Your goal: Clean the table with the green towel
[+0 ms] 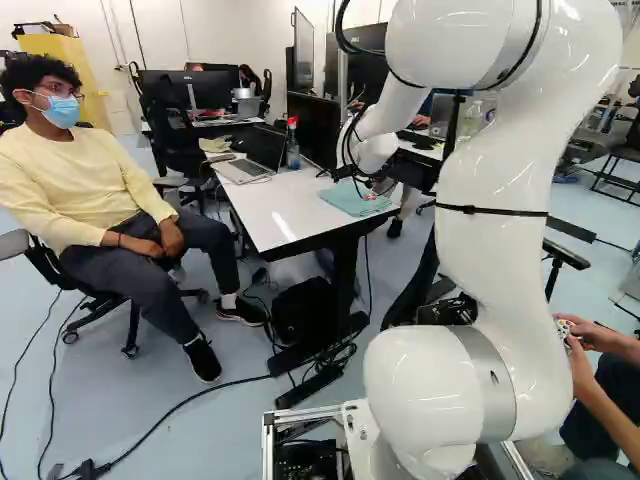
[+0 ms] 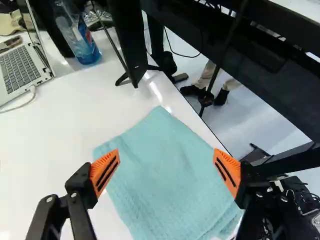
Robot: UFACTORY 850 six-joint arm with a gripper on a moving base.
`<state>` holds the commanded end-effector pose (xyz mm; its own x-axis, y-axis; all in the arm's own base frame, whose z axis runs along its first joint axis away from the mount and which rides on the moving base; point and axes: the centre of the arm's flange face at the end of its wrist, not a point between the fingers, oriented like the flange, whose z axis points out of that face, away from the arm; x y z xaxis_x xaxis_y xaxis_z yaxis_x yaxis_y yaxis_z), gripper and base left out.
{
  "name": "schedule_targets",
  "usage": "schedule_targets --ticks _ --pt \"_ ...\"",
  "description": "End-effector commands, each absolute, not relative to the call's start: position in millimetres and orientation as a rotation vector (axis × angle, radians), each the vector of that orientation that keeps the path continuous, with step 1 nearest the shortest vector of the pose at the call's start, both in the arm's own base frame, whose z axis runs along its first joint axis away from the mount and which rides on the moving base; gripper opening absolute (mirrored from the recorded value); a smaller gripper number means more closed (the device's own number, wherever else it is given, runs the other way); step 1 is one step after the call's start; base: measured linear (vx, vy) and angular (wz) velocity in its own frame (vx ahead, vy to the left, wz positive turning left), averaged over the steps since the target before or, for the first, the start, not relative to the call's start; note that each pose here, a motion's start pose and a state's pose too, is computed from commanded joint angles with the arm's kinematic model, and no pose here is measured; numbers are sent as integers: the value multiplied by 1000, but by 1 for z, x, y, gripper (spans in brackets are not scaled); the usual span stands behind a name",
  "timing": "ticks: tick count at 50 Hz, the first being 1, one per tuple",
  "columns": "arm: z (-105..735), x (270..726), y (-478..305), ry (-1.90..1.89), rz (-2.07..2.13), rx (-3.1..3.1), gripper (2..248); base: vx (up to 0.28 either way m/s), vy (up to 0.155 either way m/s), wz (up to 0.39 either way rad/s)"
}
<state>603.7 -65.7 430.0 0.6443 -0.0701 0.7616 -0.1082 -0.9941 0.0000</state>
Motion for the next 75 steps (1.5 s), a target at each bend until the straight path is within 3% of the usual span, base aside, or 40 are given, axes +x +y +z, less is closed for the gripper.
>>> schedule_targets --ticks 27,75 --pt "424 631 -67 -150 1263 2825 247 0 0 0" --pt "417 624 -67 -154 1100 2898 247 0 0 0"
